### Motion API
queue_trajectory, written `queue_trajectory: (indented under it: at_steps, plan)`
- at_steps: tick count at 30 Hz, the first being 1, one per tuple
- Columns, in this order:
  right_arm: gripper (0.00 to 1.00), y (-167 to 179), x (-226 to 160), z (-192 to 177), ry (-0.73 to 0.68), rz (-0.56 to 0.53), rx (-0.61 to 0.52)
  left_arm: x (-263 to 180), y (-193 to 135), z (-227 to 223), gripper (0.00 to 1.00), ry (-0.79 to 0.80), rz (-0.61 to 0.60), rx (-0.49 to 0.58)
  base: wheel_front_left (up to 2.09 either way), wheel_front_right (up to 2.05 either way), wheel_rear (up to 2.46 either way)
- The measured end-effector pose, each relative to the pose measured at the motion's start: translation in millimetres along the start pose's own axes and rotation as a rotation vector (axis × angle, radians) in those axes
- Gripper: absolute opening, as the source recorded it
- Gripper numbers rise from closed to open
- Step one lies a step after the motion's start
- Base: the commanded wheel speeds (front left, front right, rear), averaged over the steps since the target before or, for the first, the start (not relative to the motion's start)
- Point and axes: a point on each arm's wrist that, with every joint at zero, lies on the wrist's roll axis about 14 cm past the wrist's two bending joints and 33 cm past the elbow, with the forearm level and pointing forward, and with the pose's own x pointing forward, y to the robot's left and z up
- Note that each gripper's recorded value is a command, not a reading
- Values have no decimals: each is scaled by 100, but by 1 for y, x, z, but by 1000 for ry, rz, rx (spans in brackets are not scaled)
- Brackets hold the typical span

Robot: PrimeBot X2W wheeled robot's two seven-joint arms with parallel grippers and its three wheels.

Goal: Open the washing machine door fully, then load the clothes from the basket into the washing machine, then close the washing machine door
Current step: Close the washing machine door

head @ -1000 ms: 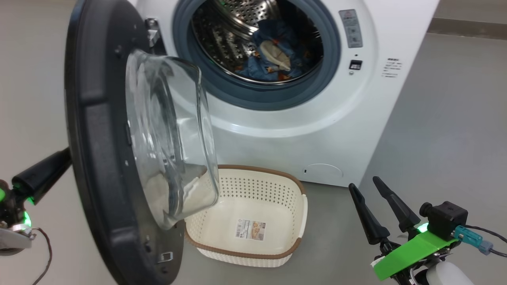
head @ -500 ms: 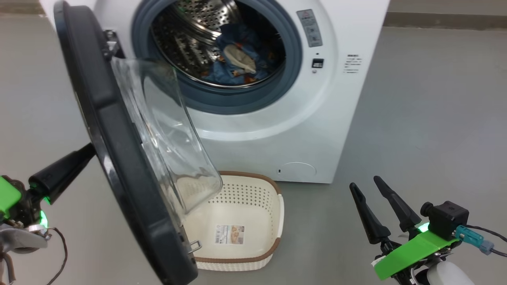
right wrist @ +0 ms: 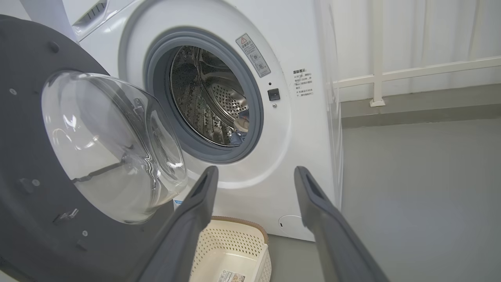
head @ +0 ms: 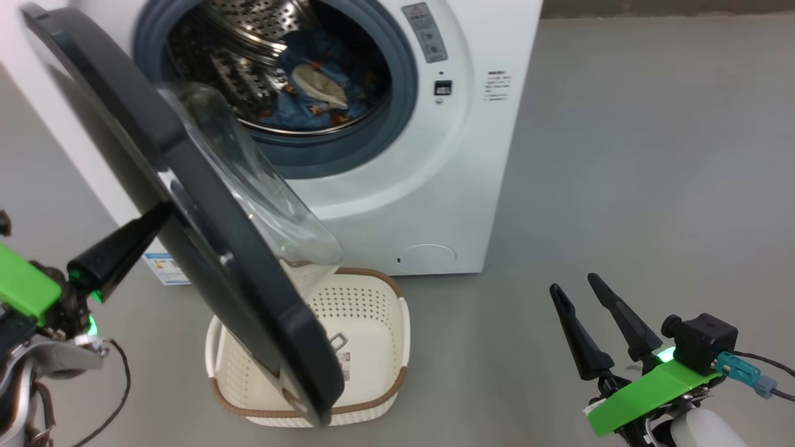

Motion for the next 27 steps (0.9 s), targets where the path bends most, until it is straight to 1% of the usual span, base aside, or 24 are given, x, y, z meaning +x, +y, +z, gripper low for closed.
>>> queue_trajectory:
  at_steps: [6, 12, 20, 27]
  plan:
    - [100, -16, -9, 1, -1, -51, -4, 27, -4, -1, 0, 15, -18, 18, 0, 0, 0]
    - [100, -29, -17, 6, -13, -97, -11, 53, -4, 1, 0, -4, -18, 22, 0, 0, 0]
    - [100, -45, -26, 11, -22, -149, -20, 82, -11, -8, 0, 42, -48, 14, 0, 0, 0]
    - [100, -50, -30, 10, -19, -172, -19, 99, -5, -4, 0, 9, -23, 26, 0, 0, 0]
